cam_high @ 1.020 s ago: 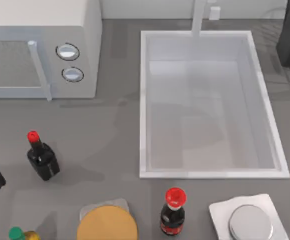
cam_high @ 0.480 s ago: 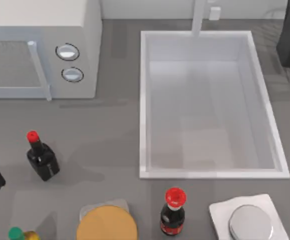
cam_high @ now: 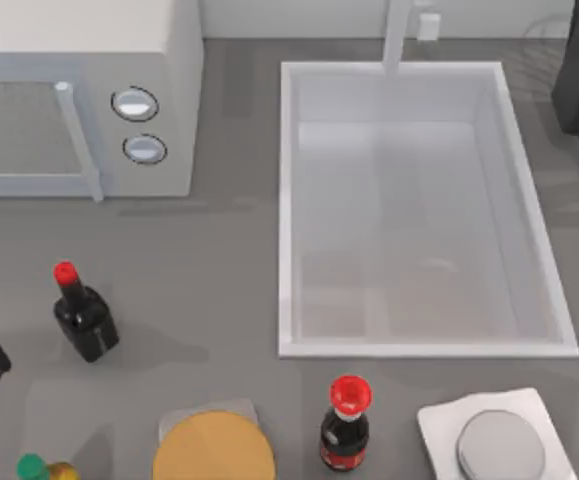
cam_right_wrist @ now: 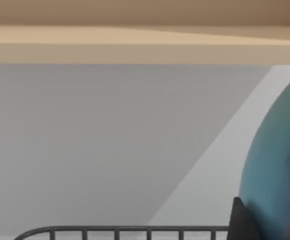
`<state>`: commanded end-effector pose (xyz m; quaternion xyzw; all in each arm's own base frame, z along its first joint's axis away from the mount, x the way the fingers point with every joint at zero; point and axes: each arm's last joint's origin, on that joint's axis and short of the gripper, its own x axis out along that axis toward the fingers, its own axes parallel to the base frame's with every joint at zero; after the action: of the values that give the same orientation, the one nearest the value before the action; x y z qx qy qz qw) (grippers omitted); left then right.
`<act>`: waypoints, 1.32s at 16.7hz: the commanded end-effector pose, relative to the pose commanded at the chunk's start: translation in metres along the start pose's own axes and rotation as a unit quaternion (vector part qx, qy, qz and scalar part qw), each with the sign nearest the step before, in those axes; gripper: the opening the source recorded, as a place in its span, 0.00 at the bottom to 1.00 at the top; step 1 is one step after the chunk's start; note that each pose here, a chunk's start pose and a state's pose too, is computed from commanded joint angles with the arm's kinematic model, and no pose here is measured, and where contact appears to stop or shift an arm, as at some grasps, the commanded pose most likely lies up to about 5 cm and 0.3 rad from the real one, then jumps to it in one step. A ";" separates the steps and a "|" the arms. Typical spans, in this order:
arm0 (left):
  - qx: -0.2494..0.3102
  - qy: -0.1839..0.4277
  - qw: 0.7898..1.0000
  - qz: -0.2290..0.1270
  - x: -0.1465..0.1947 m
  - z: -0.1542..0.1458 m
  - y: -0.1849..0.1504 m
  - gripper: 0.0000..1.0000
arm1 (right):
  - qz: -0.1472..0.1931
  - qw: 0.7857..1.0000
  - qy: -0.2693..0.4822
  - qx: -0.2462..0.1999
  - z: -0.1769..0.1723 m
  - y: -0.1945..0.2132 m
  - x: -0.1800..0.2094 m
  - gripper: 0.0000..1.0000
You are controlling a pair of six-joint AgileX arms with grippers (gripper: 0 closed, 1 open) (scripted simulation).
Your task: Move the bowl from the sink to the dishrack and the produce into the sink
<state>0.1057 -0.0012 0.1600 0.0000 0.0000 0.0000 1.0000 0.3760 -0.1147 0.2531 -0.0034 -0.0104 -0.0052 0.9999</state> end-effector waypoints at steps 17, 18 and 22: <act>0.000 0.000 1.000 0.000 0.000 0.000 0.000 1.00 | 0.000 1.000 0.010 0.003 -0.034 0.007 0.002 0.68; 0.000 0.000 1.000 0.000 0.000 0.000 0.000 1.00 | 0.000 1.000 0.010 0.003 -0.034 0.007 0.002 0.75; 0.000 0.000 1.000 0.000 0.000 0.000 0.000 1.00 | 0.000 1.000 0.010 0.003 -0.034 0.007 0.002 1.00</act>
<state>0.1057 -0.0012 0.1600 0.0000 0.0000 0.0000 1.0000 0.3787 -0.1077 0.2190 0.0000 0.0000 -0.0050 1.0000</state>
